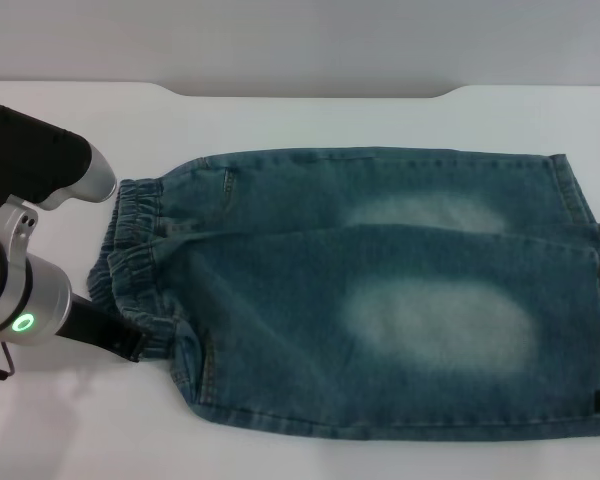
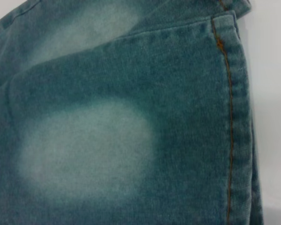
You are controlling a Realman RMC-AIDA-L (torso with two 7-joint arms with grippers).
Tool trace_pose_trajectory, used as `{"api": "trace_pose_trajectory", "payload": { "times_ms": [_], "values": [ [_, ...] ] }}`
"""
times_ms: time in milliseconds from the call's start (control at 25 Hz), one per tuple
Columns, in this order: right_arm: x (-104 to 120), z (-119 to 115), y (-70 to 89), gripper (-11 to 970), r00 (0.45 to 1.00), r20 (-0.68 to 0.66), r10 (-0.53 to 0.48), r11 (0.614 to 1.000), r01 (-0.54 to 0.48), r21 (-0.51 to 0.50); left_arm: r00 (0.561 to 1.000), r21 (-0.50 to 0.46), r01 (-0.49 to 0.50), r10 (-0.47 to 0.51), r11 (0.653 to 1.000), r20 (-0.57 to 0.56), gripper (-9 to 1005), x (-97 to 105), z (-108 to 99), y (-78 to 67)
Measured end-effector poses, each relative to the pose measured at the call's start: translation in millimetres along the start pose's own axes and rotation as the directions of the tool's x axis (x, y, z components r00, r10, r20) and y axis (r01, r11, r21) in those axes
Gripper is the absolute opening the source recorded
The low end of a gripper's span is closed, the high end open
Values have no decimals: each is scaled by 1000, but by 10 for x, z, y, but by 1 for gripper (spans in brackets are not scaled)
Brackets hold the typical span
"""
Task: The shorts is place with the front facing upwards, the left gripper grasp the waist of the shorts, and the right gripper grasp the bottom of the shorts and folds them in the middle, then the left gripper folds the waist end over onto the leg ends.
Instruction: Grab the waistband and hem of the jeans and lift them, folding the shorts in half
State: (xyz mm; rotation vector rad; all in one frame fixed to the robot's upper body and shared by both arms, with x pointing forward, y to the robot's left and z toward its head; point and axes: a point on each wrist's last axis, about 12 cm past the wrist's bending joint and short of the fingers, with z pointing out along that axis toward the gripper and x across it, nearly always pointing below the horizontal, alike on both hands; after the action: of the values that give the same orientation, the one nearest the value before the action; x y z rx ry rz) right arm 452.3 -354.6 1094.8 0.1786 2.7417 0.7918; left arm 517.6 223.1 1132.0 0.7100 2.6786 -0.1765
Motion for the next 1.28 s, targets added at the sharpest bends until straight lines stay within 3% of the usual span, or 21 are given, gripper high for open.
{"api": "trace_pose_trajectory", "payload": {
  "times_ms": [560, 680, 880, 1280],
  "values": [
    [23, 30, 41, 515, 998, -21, -68, 997, 67, -47, 1000, 0, -1, 1, 1000, -3, 68, 2, 2, 3],
    [18, 23, 53, 294, 997, -19, -76, 996, 75, -50, 1000, -1, -1, 1, 1000, -4, 69, 4, 4, 6],
    [-26, -48, 116, 63, 994, 2, -106, 993, 106, -57, 1000, -5, 9, -9, 1000, -2, 70, 16, 5, 32],
    [-112, -185, 246, 26, 984, 69, -164, 984, 169, -65, 999, -12, 25, -25, 1000, 22, 72, 50, -8, 54]
  ]
}}
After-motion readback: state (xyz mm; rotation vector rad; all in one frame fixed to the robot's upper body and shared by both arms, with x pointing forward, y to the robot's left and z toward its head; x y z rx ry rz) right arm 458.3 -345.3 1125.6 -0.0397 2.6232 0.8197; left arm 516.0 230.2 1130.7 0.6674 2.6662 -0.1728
